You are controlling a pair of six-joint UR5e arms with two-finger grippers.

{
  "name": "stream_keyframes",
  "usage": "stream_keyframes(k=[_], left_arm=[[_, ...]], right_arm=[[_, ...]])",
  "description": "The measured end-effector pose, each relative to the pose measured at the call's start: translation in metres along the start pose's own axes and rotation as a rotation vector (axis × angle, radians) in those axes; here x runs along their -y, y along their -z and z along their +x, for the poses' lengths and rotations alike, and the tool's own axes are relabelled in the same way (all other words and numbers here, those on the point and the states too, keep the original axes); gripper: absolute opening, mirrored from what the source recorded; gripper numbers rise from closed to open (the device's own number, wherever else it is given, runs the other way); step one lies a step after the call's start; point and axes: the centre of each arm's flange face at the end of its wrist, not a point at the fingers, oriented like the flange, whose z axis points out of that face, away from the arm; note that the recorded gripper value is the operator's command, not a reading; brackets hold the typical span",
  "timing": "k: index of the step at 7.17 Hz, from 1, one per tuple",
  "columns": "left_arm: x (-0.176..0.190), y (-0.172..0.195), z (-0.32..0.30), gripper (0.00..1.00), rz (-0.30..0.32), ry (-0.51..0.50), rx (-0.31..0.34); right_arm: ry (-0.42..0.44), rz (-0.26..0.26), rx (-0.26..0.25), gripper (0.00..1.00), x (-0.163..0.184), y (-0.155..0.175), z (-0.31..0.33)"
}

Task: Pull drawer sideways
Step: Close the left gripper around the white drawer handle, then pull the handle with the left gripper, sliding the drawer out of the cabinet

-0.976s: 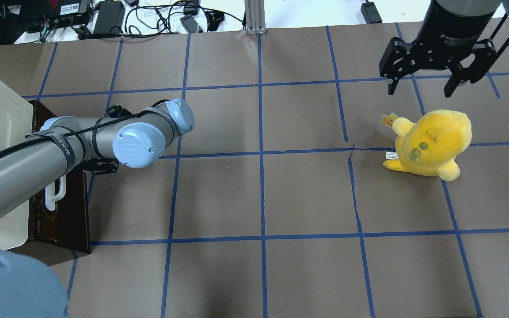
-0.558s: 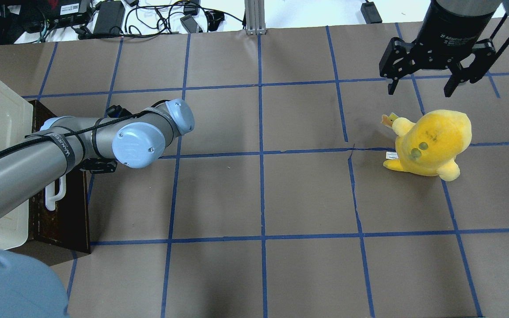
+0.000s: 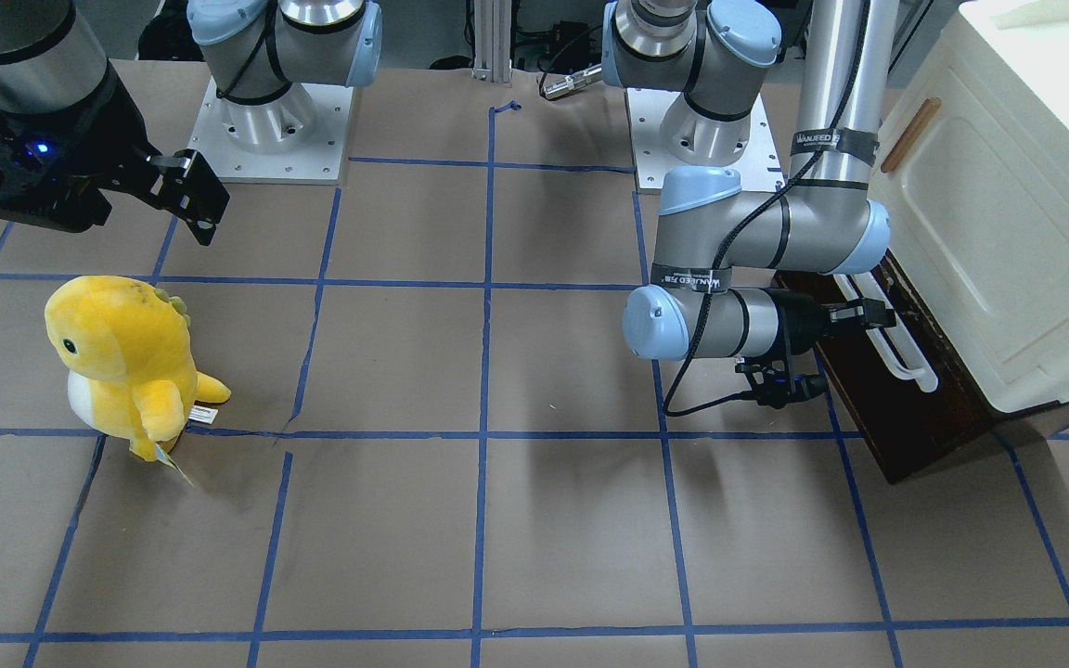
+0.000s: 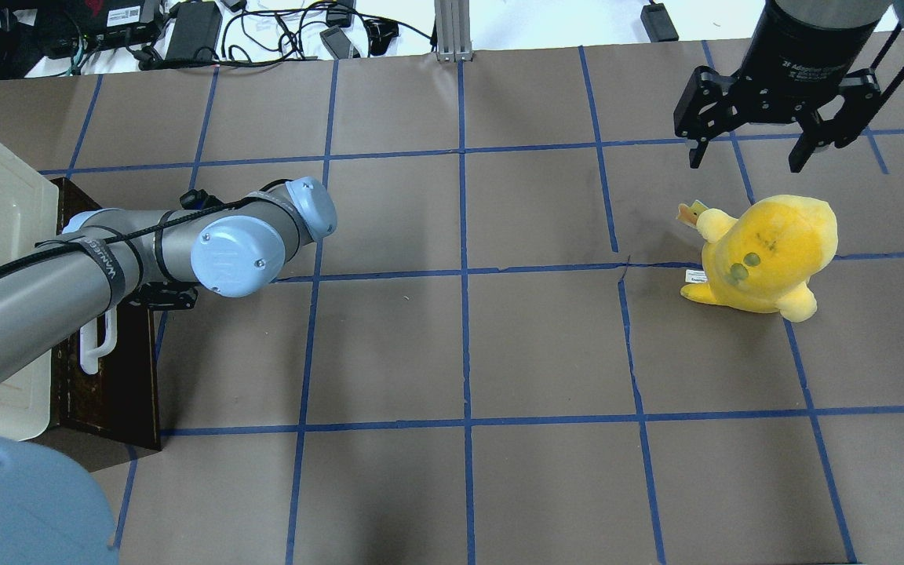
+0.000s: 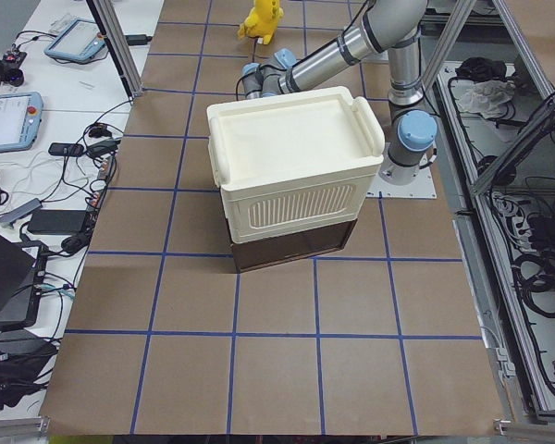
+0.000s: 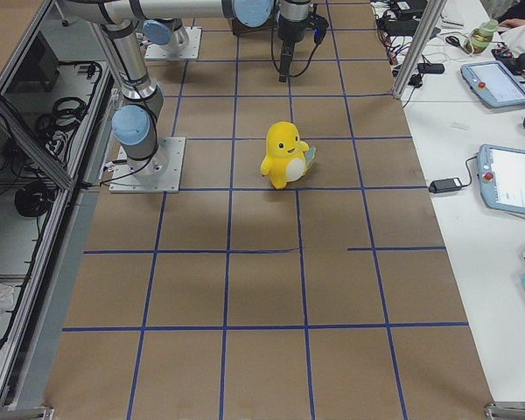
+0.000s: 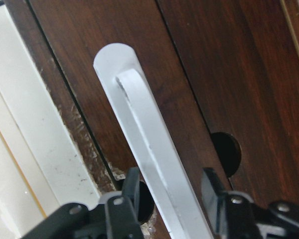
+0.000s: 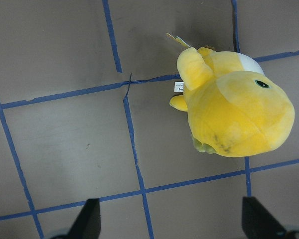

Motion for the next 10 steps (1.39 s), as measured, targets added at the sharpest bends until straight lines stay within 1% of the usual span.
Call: stream_keyframes(k=[3, 10], left_arm=[[-0.0010, -0.0004, -0.0002, 0.35, 0.000, 0.025, 0.001], [0.0001, 0.0012, 0.0043, 0.34, 0.003, 0.035, 0.006]], right_arm=[[-0.001, 0.000, 0.000, 1.00, 0.0002, 0.0000, 0.0004], [0.000, 0.000, 0.000, 1.00, -0.0001, 0.0000, -0.0002]])
